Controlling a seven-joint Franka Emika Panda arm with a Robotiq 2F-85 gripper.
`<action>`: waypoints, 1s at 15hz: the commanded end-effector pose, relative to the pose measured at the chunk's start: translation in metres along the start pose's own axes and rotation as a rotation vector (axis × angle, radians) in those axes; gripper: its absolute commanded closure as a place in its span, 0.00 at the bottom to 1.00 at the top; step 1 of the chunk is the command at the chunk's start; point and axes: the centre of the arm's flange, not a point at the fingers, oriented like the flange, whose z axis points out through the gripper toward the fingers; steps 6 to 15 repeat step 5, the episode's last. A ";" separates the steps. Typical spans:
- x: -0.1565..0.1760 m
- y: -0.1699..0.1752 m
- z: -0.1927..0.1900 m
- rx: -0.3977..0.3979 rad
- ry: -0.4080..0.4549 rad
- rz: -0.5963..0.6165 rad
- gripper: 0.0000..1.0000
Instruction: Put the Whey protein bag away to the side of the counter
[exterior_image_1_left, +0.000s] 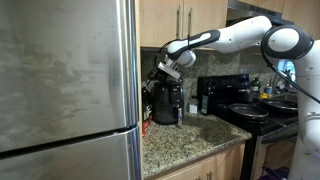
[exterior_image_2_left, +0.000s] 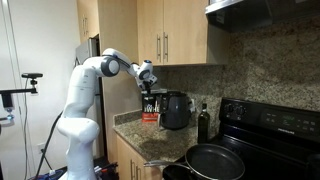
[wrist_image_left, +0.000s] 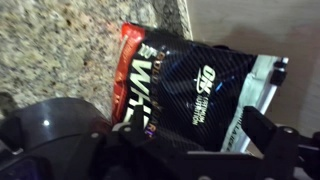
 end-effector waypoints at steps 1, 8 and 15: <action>-0.051 0.054 -0.054 -0.062 -0.143 0.095 0.00; -0.050 0.048 -0.068 -0.006 -0.214 0.108 0.00; -0.050 0.048 -0.068 -0.006 -0.214 0.108 0.00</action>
